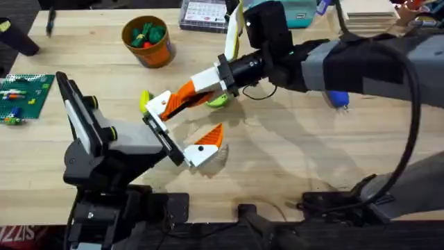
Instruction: Pick up the gripper from the table and insert it into the empty holder that is missing its gripper. Then pick up a screw, insert it into the mounting hole, and use the screwdriver to tighten it. Finally, clean up the table by picking up the vegetable and placing it into the bucket.
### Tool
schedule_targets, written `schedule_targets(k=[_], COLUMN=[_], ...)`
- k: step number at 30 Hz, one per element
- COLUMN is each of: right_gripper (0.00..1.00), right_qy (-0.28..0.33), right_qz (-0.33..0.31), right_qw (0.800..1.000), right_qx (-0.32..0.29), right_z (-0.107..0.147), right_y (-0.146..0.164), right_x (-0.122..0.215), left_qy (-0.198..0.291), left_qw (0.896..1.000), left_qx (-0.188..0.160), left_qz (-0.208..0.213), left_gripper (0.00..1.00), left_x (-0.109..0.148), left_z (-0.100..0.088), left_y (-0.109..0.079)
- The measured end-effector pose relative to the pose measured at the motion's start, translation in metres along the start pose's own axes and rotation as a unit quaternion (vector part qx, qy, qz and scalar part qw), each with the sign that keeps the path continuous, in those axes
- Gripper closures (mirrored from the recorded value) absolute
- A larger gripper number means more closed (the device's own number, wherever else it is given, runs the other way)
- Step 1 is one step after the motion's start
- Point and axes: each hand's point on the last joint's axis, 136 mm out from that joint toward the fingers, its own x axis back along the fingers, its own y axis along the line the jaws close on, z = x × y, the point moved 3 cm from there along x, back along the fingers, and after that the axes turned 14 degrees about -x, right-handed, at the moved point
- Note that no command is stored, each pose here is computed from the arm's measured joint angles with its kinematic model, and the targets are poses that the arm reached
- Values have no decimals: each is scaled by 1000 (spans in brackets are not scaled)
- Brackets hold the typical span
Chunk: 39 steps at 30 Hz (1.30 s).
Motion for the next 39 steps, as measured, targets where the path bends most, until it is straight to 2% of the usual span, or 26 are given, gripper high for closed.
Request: schedule_targets(k=[21,31,39], right_gripper=[996,996,996], right_qy=[-2,-49,-67], right_qz=[6,-1,1], right_qw=[1000,999,997], right_qx=[-21,-18,-27], right_z=[2,8,4], right_y=[-2,-4,-3], right_x=[4,9,5], left_qy=[0,-2,0], left_qw=[1000,1000,1000], left_qx=[2,-3,-2], left_qz=[8,19,8], left_gripper=[6,6,6], left_x=[0,0,0], left_z=[0,0,0], left_y=[-2,-5,-2])
